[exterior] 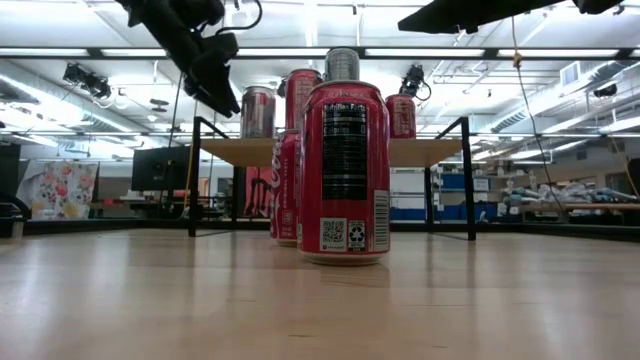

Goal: Place canned beverage on shelf
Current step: Put the red soda can on the shelf aligned with the other red soda can

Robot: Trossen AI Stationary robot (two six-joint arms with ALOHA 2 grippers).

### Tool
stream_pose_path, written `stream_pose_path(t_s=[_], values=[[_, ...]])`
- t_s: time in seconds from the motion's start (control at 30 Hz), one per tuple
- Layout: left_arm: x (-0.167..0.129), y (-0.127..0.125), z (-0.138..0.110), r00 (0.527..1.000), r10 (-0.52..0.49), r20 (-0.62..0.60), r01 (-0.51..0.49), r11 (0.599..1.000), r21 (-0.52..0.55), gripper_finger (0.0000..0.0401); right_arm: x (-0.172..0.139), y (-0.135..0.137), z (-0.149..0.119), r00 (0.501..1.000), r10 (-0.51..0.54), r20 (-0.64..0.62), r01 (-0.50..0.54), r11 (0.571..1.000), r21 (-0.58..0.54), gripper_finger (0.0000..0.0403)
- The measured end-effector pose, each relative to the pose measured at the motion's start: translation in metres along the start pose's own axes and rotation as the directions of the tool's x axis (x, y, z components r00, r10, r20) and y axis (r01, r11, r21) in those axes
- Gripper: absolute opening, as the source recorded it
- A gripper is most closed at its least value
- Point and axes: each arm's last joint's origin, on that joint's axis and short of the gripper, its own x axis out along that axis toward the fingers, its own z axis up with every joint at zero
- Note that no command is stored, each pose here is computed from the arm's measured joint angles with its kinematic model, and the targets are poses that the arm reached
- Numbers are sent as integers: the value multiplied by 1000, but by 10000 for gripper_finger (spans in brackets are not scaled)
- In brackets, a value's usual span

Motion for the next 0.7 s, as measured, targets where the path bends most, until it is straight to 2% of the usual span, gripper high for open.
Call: stream_pose_path(t_s=[0.37, 0.7], values=[[6, 5, 11, 994, 61, 96, -59, 998, -19, 393, 0, 0, 0, 1000, 0, 1, 0, 1000, 1, 347], [37, 4, 9, 999, 49, 19, -49, 999, 14, 393, 0, 0, 1, 1000, -2, 7, 2, 1000, 5, 347]])
